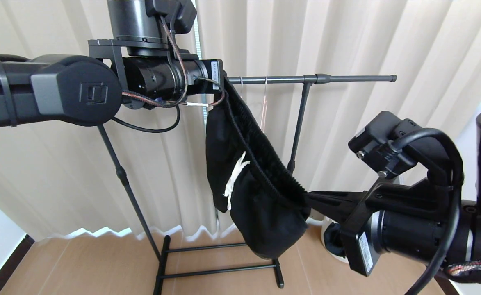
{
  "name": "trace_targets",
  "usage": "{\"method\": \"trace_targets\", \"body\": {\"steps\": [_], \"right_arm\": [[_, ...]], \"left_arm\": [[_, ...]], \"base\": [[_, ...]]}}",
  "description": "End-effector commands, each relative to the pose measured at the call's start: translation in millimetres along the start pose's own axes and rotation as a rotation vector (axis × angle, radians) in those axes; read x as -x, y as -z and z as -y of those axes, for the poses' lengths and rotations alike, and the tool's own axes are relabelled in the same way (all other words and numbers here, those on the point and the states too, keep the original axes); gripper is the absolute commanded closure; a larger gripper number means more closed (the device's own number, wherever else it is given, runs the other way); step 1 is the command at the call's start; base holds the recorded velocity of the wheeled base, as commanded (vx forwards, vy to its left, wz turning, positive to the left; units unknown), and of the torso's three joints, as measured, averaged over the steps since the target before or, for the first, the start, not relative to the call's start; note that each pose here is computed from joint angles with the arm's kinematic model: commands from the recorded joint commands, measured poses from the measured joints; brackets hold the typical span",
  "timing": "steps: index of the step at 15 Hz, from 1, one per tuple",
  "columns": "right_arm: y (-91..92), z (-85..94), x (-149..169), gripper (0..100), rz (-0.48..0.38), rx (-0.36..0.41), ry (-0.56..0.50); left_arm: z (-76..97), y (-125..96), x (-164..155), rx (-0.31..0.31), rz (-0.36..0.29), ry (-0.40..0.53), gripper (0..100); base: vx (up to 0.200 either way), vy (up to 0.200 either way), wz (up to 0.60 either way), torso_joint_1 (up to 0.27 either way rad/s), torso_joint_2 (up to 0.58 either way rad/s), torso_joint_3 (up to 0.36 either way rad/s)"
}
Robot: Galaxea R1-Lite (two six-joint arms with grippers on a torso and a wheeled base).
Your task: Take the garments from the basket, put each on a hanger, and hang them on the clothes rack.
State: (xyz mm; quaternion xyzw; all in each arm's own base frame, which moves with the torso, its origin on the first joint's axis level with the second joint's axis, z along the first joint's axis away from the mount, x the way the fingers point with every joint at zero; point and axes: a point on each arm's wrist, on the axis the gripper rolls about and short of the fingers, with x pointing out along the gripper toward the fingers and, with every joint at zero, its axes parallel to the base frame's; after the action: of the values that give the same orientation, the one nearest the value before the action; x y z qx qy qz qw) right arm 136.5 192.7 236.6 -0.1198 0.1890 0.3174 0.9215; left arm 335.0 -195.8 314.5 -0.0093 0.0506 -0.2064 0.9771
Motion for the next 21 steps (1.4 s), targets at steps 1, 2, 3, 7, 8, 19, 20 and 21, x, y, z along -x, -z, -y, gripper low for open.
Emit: {"method": "trace_targets", "body": {"steps": [1,2,3,7,8,19,20,21], "right_arm": [[3.8,-19.2,-12.8,100,-0.031,0.002,-0.081],[3.6,-24.6,-15.4,100,-0.029,-0.017,-0.107],[3.4,-34.9,-21.6,100,-0.021,-0.056,-0.132],[0.4,-51.7,-34.5,100,0.05,-0.144,-0.186],[1.5,-54.6,-41.2,100,0.069,-0.151,-0.184],[-11.6,47.9,-56.7,100,0.047,-0.157,0.271],[-12.6,55.5,-60.6,100,0.046,-0.168,0.298],[-16.9,69.8,-68.3,100,0.052,-0.195,0.343]], "left_arm": [[8.0,2.7,-3.5,-0.002,-0.004,0.018,100],[10.4,2.2,-3.1,-0.002,-0.002,0.026,100],[13.5,-0.3,-2.2,-0.002,0.007,0.034,100],[20.0,-3.1,0.0,-0.002,0.017,0.051,100],[22.3,-1.5,0.0,-0.005,0.011,0.056,100],[-15.5,14.8,63.3,-0.198,-0.194,-0.024,100],[-16.5,19.8,70.5,-0.206,-0.213,-0.023,100],[-15.2,34.7,83.3,-0.229,-0.261,-0.008,100]], "base": [[0.0,0.0,0.0,0.0,0.0,0.0],[0.0,0.0,0.0,0.0,0.0,0.0],[0.0,0.0,0.0,0.0,0.0,0.0],[0.0,0.0,0.0,0.0,0.0,0.0],[0.0,0.0,0.0,0.0,0.0,0.0],[0.0,0.0,0.0,0.0,0.0,0.0],[0.0,0.0,0.0,0.0,0.0,0.0],[0.0,0.0,0.0,0.0,0.0,0.0]]}}
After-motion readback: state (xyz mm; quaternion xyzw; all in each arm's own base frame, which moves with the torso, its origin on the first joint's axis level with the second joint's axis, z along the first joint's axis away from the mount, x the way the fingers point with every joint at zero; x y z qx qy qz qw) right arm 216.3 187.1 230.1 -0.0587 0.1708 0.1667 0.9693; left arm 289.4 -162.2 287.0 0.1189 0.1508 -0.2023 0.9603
